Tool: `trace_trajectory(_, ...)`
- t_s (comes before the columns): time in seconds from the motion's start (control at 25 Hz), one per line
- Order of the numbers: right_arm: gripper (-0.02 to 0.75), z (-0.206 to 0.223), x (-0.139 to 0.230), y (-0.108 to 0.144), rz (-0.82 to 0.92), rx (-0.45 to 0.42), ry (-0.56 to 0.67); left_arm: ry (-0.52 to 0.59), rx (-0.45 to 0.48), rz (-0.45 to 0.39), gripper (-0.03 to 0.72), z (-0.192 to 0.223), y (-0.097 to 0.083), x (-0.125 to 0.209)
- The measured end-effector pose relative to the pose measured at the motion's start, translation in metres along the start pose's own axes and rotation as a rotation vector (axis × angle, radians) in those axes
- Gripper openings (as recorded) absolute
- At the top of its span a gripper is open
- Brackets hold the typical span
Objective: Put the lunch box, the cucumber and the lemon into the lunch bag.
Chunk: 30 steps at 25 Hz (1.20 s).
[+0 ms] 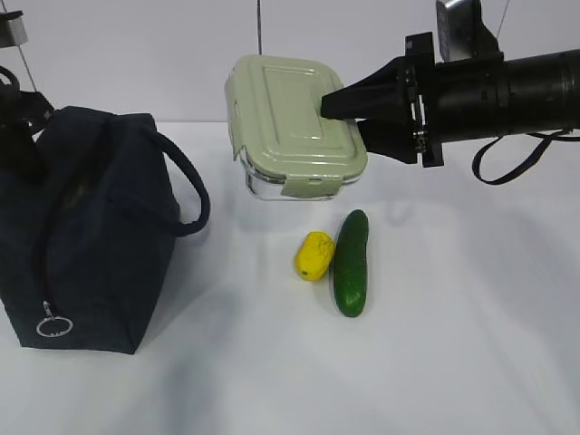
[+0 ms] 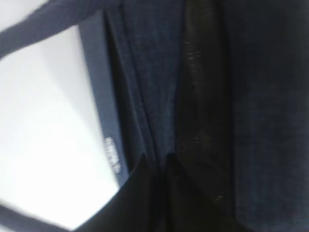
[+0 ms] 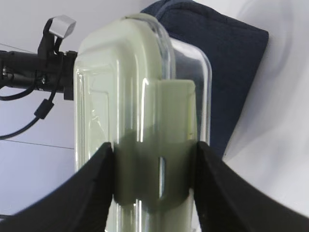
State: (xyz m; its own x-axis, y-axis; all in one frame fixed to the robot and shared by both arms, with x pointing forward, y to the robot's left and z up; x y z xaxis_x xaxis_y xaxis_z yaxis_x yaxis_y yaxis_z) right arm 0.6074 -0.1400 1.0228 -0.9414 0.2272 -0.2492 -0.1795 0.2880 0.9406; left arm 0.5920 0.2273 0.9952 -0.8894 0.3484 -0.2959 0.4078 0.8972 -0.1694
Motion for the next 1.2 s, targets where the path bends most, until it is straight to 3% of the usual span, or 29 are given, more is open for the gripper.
trace_trajectory(0.2,0.380,0.000,-0.004,0.005,0.024,-0.029,-0.026,-0.099,0.161,-0.001,-0.007,-0.013,-0.028,-0.013)
trace_trajectory(0.52,0.380,-0.001,-0.010,0.013,0.072,-0.075,-0.068,-0.230,0.312,-0.012,-0.008,-0.036,-0.055,-0.026)
trace_trajectory(0.88,0.380,0.025,0.006,0.031,0.094,-0.134,-0.023,-0.245,0.340,0.032,-0.008,-0.034,-0.076,-0.031)
trace_trajectory(1.2,0.380,0.032,0.015,0.032,0.077,-0.121,0.017,-0.291,0.388,0.081,-0.008,-0.045,-0.095,-0.034)
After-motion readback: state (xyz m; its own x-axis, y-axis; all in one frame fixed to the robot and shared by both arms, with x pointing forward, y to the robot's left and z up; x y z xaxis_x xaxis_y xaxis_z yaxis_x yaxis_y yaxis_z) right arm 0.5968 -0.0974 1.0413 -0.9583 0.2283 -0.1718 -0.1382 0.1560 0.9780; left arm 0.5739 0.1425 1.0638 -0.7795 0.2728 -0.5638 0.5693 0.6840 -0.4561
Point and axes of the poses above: a point on each arm's last joint axis where the gripper is mounted, z pointing out along that axis toward the gripper, y along the wrist's bending axis when the last joint is at zero, x = y × z, the point moved 6 cm from there along z, pointing out along that axis toward the gripper, and after that the axes turned 11 degrees about z, right-handed, at the moved point
